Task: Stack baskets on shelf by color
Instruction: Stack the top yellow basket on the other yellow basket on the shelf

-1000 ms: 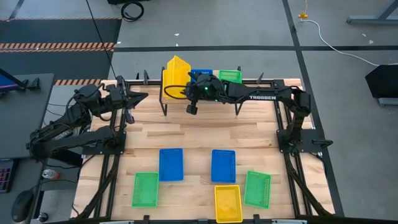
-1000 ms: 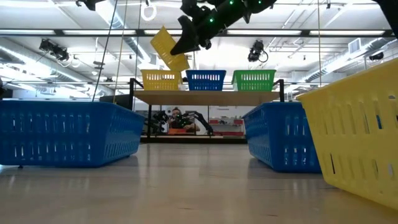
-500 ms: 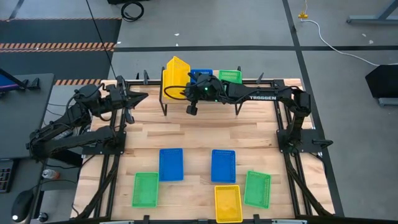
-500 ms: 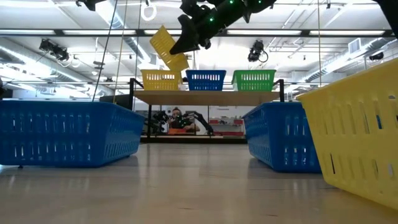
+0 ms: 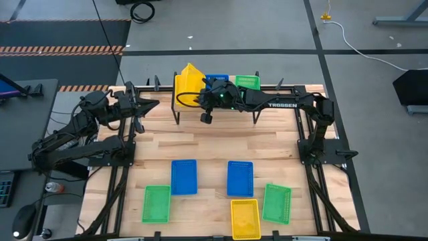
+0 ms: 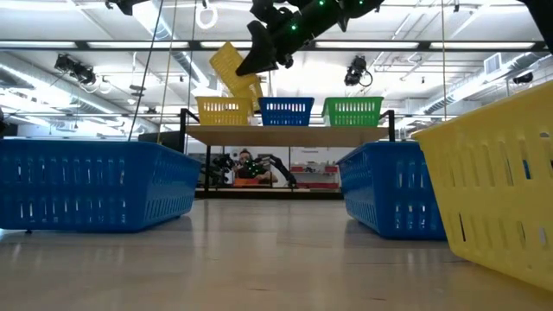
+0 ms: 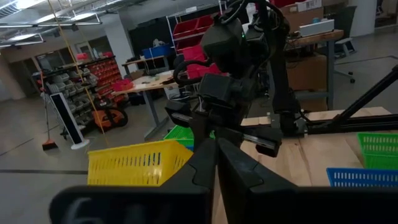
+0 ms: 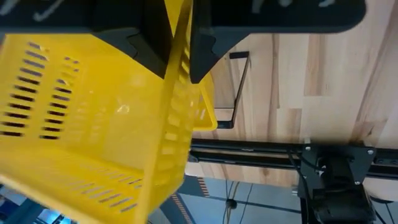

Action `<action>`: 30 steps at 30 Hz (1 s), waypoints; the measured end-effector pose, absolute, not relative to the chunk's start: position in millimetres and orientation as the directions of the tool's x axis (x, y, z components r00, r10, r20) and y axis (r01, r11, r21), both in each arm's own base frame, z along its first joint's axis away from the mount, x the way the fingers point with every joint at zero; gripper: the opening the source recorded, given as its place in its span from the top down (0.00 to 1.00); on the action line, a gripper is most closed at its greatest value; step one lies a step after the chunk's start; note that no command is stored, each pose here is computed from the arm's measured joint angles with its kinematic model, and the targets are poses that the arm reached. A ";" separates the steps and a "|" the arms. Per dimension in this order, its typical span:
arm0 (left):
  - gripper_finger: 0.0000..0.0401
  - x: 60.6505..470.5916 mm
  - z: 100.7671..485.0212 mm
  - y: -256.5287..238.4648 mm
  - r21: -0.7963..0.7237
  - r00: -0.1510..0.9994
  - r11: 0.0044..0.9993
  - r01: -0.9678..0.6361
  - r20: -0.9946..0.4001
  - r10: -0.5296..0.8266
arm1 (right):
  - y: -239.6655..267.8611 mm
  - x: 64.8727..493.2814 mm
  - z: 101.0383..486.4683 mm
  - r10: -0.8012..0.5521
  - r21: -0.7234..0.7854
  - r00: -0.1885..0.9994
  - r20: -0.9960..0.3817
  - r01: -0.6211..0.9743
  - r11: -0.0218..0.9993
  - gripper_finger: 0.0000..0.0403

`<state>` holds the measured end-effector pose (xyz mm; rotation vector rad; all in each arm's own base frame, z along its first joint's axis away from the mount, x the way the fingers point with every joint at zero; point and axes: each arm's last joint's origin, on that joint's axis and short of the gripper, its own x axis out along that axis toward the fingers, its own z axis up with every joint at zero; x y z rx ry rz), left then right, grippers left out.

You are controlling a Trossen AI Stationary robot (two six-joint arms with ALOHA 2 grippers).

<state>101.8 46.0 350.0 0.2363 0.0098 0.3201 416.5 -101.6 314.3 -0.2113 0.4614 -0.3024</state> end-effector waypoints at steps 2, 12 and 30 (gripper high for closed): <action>0.95 101.7 350.1 46.0 0.232 0.949 0.922 -0.310 0.028 0.313 | -101.8 416.4 314.4 -0.339 -0.270 0.850 -0.403 0.244 0.931 0.86; 0.93 101.7 350.1 46.0 0.232 0.949 0.922 -0.310 0.028 0.313 | -101.9 416.2 314.2 -0.342 -0.271 0.848 -0.405 0.246 0.931 0.83; 0.94 101.7 350.2 46.0 0.232 0.949 0.922 -0.311 0.029 0.313 | -97.2 416.4 313.7 -0.391 -0.363 0.824 -0.409 0.246 0.899 0.96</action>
